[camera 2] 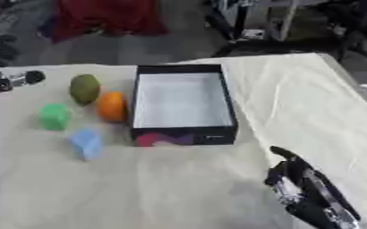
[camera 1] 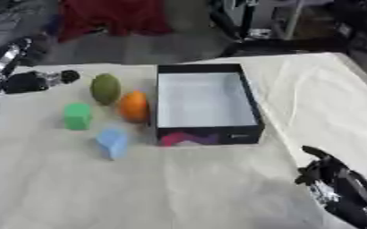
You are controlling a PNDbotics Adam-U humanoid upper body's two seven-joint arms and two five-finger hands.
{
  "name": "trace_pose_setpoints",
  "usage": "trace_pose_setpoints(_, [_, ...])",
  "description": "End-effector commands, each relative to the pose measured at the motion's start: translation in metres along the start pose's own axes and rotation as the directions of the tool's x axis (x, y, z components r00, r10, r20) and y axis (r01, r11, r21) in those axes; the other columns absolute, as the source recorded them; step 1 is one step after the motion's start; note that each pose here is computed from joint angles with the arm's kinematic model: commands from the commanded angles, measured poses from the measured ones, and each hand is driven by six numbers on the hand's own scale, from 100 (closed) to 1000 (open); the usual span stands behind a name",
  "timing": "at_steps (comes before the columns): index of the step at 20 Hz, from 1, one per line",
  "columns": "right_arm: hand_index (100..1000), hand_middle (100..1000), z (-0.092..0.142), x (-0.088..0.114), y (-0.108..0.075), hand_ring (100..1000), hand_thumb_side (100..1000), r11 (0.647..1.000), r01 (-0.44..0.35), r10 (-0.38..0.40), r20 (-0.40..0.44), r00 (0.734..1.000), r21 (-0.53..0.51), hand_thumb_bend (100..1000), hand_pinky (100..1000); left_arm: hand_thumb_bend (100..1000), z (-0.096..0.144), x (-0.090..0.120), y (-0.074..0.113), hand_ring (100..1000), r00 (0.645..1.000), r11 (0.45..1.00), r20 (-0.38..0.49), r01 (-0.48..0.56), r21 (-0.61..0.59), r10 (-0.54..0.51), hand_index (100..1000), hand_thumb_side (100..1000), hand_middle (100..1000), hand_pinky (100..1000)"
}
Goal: Pick up objects on the table and place them in the box.
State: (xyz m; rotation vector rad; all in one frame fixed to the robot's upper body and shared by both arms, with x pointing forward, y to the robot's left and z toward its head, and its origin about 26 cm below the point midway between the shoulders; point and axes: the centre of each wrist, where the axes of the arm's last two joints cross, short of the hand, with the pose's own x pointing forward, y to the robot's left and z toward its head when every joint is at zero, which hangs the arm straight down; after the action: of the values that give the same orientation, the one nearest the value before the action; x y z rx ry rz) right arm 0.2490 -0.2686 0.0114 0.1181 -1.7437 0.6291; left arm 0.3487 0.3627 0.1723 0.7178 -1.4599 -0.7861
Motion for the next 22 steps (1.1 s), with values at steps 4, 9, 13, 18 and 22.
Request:
trace_pose_setpoints(4, [926, 480, -0.001, 0.006, -0.005, 564, 470, 1.000, -0.029, 0.029, 0.017, 0.999, 0.006, 100, 839, 912, 0.006, 0.029, 0.024, 804, 0.993, 0.993, -0.022, 0.119, -0.004, -0.119, 945, 592, 750, 838])
trace_pose_setpoints(9, [923, 482, -0.001, 0.006, -0.005, 565, 470, 0.999, -0.032, 0.032, 0.016, 0.999, 0.012, 100, 839, 905, 0.011, 0.047, 0.029, 801, 0.981, 0.983, -0.060, 0.183, -0.030, -0.184, 944, 577, 754, 832])
trace_pose_setpoints(13, [922, 483, -0.001, 0.006, -0.005, 566, 470, 0.999, -0.035, 0.035, 0.014, 0.999, 0.020, 100, 839, 867, 0.007, 0.057, 0.028, 795, 0.963, 0.966, -0.092, 0.248, -0.076, -0.255, 939, 519, 764, 818])
trace_pose_setpoints(18, [922, 483, -0.001, 0.006, -0.004, 566, 470, 0.999, -0.035, 0.035, 0.010, 0.999, 0.031, 100, 839, 811, -0.014, 0.055, 0.021, 787, 0.921, 0.921, -0.121, 0.348, -0.177, -0.371, 932, 444, 777, 802])
trace_pose_setpoints(22, [922, 483, -0.001, 0.006, -0.004, 566, 470, 0.999, -0.036, 0.036, 0.008, 0.999, 0.036, 100, 839, 732, -0.033, 0.053, 0.004, 747, 0.883, 0.867, -0.106, 0.414, -0.278, -0.456, 925, 376, 785, 789])
